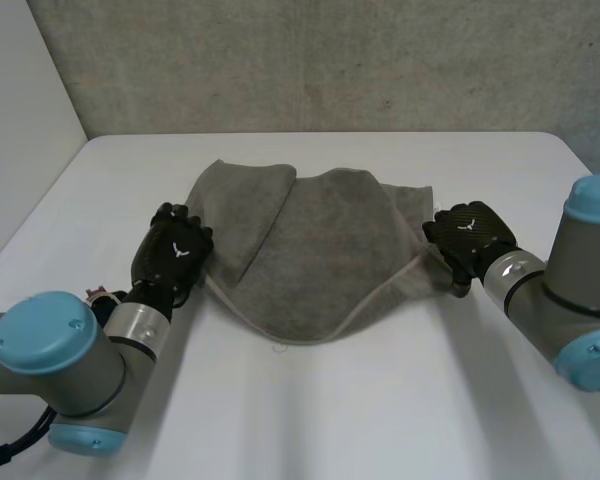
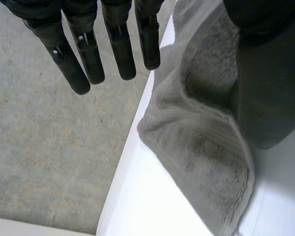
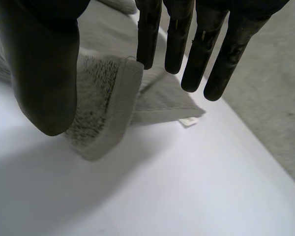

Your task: Fold the towel.

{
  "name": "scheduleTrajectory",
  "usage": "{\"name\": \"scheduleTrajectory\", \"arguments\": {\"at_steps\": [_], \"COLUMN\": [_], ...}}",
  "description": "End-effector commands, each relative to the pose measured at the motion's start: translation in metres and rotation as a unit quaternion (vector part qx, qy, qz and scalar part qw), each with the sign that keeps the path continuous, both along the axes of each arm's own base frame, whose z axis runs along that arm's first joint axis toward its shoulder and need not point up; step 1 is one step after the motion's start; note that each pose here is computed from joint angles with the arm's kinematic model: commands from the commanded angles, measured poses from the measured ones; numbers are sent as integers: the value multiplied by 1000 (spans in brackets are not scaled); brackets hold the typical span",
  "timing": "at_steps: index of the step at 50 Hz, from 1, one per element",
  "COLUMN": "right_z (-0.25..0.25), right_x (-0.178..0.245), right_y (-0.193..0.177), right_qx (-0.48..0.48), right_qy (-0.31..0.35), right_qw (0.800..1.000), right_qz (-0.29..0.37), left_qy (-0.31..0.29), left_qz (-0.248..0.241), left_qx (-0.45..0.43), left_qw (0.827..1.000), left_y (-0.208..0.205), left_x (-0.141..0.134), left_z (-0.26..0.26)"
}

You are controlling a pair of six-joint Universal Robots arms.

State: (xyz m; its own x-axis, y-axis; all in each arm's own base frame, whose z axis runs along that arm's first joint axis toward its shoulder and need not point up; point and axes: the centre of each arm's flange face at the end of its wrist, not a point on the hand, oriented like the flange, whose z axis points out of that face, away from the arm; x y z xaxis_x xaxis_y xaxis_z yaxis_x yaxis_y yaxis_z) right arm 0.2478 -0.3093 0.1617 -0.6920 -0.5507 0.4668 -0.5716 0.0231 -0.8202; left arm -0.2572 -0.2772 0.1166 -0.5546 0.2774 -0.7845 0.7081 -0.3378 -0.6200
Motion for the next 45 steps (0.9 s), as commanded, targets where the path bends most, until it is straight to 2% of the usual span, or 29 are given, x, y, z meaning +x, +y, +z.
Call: {"name": "scheduleTrajectory", "arguments": {"at_steps": [1,13,19,27,35,45], "right_z": [11,7,-1,-5,-12,-11], "right_x": [5,11,12,19,18,9], "right_y": [4,-14,-14,-10,-10,-11], "right_qx": [40,46,90,99,107,107], "right_qy": [-7,-17,-2,3,3,-46], "right_qw": [999,999,996,995,994,993], "right_qz": [14,7,9,19,13,-30], "left_qy": [-5,0,0,2,5,7], "left_qz": [11,22,32,47,26,32], "left_qx": [17,13,11,11,10,25], "left_qw": [1000,1000,999,999,1000,999], "left_y": [-5,-16,-24,-32,-37,-48], "left_x": [9,15,20,29,30,47], "left_z": [2,3,2,3,5,6]}}
